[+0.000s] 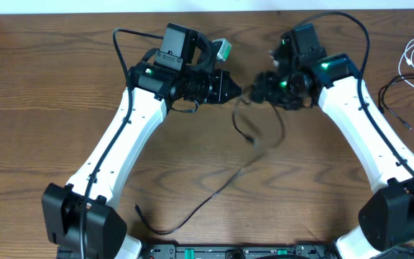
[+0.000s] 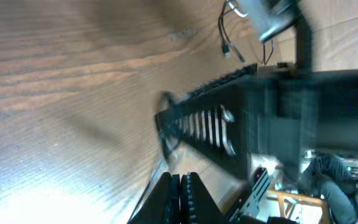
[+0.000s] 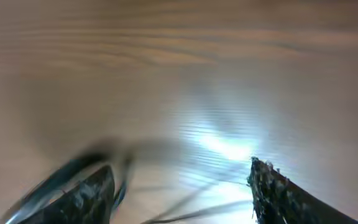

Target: Untangle cables

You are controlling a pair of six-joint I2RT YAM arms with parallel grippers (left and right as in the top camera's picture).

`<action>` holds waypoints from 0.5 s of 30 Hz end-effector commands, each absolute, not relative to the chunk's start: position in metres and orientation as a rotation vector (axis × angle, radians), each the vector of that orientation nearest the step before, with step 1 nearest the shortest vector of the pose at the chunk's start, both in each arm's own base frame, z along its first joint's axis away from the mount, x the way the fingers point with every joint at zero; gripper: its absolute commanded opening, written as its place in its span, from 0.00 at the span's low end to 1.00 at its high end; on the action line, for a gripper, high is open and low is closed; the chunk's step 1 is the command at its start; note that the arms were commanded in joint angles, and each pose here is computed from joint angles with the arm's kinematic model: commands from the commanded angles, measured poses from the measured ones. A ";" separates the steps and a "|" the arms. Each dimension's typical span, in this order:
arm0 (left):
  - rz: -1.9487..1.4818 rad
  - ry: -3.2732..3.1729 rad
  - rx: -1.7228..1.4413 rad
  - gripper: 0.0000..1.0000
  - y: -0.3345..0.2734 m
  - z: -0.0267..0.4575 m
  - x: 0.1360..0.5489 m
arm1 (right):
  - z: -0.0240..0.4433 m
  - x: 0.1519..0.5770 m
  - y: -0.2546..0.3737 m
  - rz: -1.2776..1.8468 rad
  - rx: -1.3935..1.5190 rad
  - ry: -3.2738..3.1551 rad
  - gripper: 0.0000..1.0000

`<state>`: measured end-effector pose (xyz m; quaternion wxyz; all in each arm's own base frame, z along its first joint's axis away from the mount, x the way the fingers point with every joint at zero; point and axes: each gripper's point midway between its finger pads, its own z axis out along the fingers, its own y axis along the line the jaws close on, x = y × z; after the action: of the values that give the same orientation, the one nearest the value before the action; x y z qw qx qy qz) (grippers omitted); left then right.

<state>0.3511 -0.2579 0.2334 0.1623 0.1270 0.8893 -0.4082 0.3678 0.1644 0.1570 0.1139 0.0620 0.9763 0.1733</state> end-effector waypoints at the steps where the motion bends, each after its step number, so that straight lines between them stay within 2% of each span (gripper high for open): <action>1: -1.169 2.498 0.367 0.07 -0.255 0.248 0.352 | 0.143 0.376 0.104 0.108 0.284 2.844 0.64; 10: -1.147 2.506 0.363 0.07 -0.255 0.245 0.353 | 0.142 0.373 0.101 0.074 0.240 2.859 0.61; 15: -1.001 2.557 0.353 0.07 -0.259 0.222 0.360 | 0.144 0.381 0.089 0.084 0.293 2.833 0.62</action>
<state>0.3538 -0.2551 0.2315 0.1720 0.1235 0.8955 -0.3915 0.3761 0.1032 0.1459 0.1404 0.0924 0.9849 0.0413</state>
